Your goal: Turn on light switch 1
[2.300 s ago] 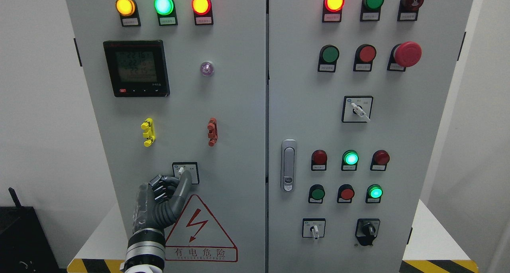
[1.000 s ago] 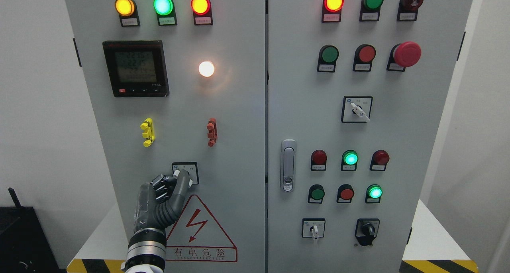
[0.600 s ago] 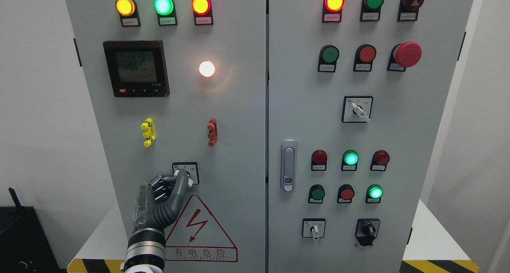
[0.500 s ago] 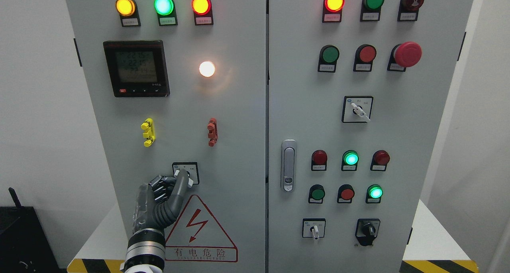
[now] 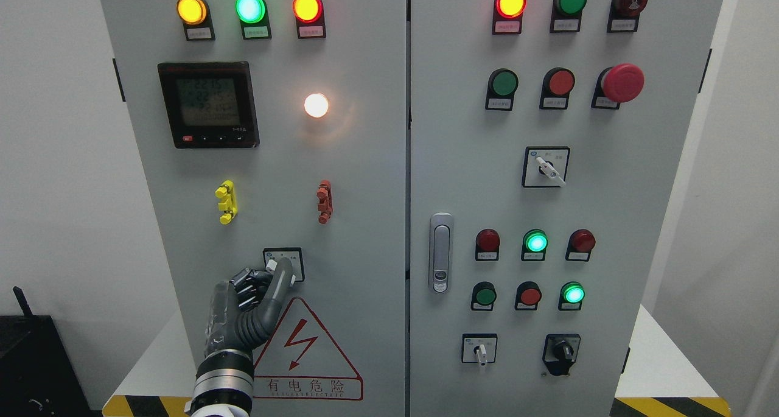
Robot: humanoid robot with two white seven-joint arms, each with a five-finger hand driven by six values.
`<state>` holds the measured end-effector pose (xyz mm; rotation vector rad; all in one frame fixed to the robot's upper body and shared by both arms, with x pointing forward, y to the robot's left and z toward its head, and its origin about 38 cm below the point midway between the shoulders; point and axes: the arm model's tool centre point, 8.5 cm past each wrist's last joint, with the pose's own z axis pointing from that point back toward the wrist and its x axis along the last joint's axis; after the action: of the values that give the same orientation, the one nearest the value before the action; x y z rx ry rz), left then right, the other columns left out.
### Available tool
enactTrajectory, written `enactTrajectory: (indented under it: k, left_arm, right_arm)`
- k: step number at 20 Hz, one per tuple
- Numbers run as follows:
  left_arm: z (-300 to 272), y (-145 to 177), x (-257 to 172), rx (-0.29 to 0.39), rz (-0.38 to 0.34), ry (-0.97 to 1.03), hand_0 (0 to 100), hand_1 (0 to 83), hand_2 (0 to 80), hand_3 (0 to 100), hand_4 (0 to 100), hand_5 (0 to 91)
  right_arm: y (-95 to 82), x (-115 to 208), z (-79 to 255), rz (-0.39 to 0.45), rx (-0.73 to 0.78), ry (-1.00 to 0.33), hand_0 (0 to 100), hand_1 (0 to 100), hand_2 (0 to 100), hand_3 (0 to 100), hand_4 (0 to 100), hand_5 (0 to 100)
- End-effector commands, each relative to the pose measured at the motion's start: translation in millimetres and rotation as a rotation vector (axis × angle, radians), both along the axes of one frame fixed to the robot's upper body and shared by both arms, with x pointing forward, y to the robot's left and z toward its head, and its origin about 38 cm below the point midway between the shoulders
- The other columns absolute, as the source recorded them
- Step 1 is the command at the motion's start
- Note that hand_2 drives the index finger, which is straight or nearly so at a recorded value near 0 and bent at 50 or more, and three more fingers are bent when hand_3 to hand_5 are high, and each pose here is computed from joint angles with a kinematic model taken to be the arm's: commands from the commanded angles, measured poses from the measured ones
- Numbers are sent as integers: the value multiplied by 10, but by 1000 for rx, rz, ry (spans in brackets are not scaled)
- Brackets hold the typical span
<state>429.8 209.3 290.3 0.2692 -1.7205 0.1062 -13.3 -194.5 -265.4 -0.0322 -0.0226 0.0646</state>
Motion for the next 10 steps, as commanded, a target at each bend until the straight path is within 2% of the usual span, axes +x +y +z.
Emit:
enactTrajectory:
  k: [1, 10]
  left_arm:
    - [-9, 65, -2, -8, 16, 2, 173, 451, 610, 889, 895, 837]
    - [-74, 82, -34, -3, 20, 10, 155, 445, 616, 892, 902, 841]
  right_arm:
    - [1, -2, 0, -24, 2, 1, 0, 0, 0, 0, 0, 0]
    - [1, -2, 0, -24, 2, 1, 0, 0, 0, 0, 0, 0]
